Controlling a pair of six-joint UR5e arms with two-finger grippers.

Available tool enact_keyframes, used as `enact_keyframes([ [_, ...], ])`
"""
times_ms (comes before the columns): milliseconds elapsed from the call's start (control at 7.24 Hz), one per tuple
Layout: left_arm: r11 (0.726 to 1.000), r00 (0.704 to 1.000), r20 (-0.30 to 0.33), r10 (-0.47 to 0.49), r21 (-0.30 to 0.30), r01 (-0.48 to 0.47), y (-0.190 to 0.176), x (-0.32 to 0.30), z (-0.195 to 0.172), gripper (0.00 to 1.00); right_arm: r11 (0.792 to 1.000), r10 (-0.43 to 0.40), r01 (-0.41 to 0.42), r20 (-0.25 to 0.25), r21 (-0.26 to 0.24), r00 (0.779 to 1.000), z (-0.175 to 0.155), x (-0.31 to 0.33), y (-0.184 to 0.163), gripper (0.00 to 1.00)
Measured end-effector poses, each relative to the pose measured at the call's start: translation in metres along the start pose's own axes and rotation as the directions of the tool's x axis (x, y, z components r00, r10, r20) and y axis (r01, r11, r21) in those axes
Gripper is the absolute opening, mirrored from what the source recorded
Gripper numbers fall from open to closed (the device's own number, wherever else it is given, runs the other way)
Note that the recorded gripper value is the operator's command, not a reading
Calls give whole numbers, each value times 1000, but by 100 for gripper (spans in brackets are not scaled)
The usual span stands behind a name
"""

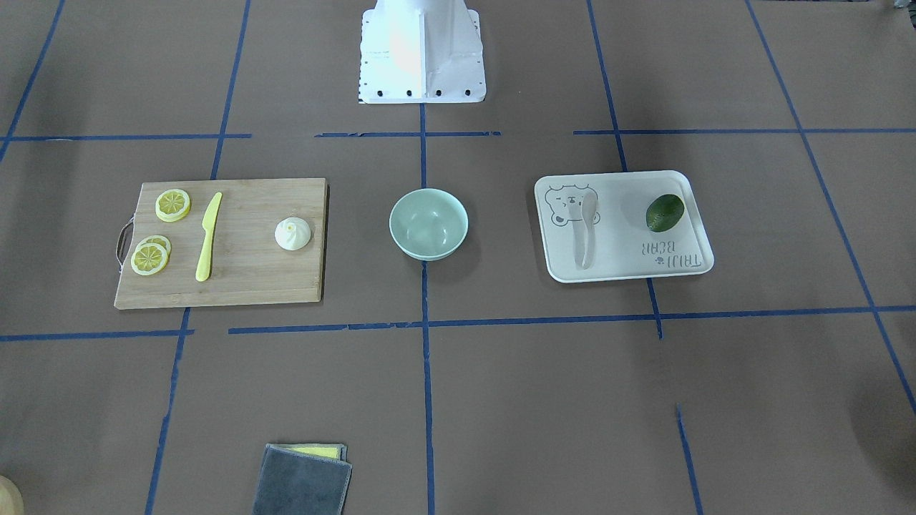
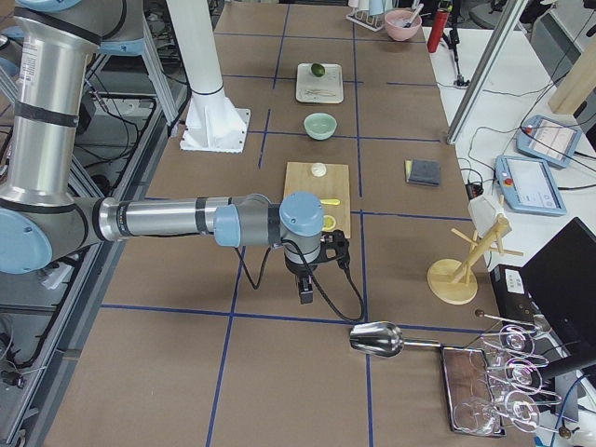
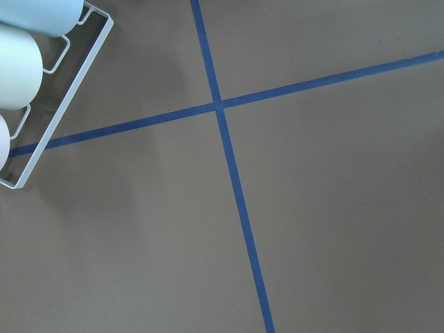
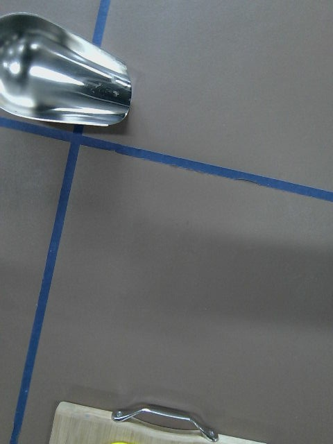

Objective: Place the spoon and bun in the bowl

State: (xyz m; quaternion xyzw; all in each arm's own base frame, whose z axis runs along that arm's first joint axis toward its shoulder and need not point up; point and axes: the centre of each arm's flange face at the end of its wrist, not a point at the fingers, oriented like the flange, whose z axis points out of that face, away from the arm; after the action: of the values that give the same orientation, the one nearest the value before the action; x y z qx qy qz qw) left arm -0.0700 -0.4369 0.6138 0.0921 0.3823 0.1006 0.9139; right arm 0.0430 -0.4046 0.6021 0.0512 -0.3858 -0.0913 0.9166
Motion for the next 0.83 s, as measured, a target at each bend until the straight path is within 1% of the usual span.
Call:
enact_keyframes([
  [138,999,999,26,40,30,-41,-8,9,-9,100,1000,-19,19,-3,19,1000,-3,-4,-6,100],
  [276,991,994,48,100,79,-104,-22,21,-20,100,996,-60,60,-11,58,998,-9,-11,-14,100],
  [415,974,983,71,172,137,-180,-38,34,-29,100,989,-105,106,-22,103,994,-15,-18,-25,100],
  [553,940,962,98,255,207,-270,-56,47,-37,100,981,-138,139,-21,138,990,-22,-26,-39,100],
  [691,874,924,142,355,301,-382,-75,58,-46,100,976,-153,153,-10,157,988,-26,-32,-51,100],
  [829,793,877,178,445,377,-479,-86,72,-44,100,974,-155,152,3,168,988,-28,-37,-61,100],
])
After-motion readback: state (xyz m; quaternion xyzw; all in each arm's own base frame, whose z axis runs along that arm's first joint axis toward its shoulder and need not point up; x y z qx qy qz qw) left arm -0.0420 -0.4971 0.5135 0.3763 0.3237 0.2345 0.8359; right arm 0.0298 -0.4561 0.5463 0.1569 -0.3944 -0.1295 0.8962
